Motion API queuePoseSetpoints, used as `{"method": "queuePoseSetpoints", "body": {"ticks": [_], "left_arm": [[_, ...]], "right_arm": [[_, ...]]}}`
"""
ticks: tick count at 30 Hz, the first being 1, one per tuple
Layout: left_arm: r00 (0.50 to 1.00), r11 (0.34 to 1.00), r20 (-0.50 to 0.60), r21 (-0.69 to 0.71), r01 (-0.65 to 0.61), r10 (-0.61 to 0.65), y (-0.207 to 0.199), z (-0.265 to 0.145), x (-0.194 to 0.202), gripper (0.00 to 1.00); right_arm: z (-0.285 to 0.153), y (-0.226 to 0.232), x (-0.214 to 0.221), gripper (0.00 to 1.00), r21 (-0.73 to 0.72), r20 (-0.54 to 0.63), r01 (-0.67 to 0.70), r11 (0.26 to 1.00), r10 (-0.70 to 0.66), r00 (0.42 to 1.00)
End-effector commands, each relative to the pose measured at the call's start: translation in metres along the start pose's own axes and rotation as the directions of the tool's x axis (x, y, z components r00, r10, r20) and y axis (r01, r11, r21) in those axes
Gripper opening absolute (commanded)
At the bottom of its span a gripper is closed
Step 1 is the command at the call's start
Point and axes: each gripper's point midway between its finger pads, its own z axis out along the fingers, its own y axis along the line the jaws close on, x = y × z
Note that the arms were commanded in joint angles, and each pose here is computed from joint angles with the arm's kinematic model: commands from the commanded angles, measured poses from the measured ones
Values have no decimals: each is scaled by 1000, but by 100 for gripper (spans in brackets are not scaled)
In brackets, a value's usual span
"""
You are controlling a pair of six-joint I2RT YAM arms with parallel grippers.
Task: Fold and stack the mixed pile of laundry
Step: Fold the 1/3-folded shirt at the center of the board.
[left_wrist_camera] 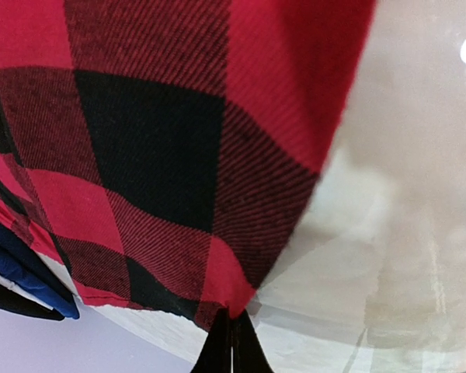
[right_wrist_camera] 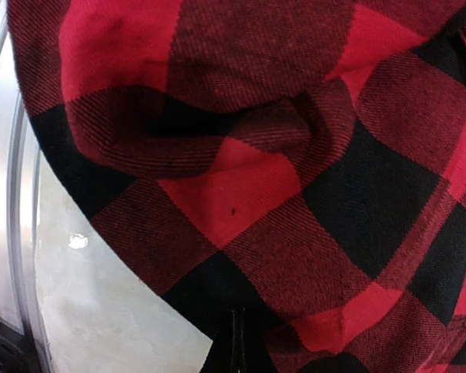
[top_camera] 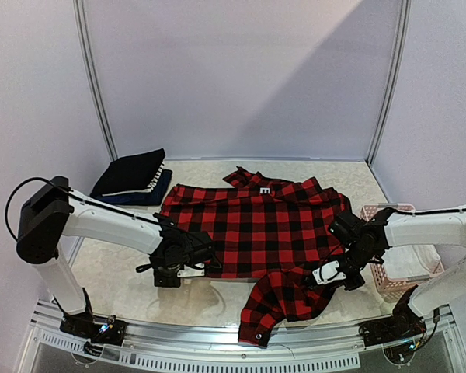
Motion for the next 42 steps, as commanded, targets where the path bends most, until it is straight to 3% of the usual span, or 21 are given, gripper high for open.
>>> {"method": "queuePoseSetpoints", "body": {"ticks": [1, 8, 9, 12, 14, 17, 25, 32, 38, 42], "left_arm": [[1000, 998, 17, -57, 25, -24, 12, -8, -1, 0], [998, 992, 33, -108, 61, -58, 28, -20, 1, 0], [998, 992, 34, -109, 62, -59, 29, -21, 2, 0], [997, 990, 36, -122, 66, -62, 32, -23, 3, 0], [997, 989, 34, -130, 70, -66, 33, -23, 4, 0], [997, 989, 25, -134, 70, -67, 34, -22, 6, 0], [998, 988, 18, -137, 70, -68, 34, -19, 7, 0], [998, 988, 11, -138, 67, -66, 35, -17, 6, 0], [998, 988, 19, -138, 69, -67, 37, -19, 8, 0], [998, 988, 19, -138, 67, -65, 37, -18, 7, 0]], "right_arm": [[-33, -12, -15, 0, 66, 21, -18, 998, 16, 1000], [-92, -21, -34, 1, 148, 58, -39, 988, 30, 998], [-90, -22, -31, 5, 158, 50, -43, 987, 35, 998], [-76, -13, -22, 29, 129, 29, -31, 991, 27, 999], [-74, -1, -36, 40, 56, 107, -39, 998, 33, 994], [-60, 17, -53, 50, -22, 179, -42, 999, 45, 983], [-16, 32, -46, 75, -46, 107, 17, 999, -12, 994], [12, 21, -26, 75, -13, -22, 61, 998, -61, 998], [-31, -1, -16, 69, 51, -24, 55, 997, -54, 998], [-33, -4, 9, 64, 63, -74, 88, 994, -84, 994]]}}
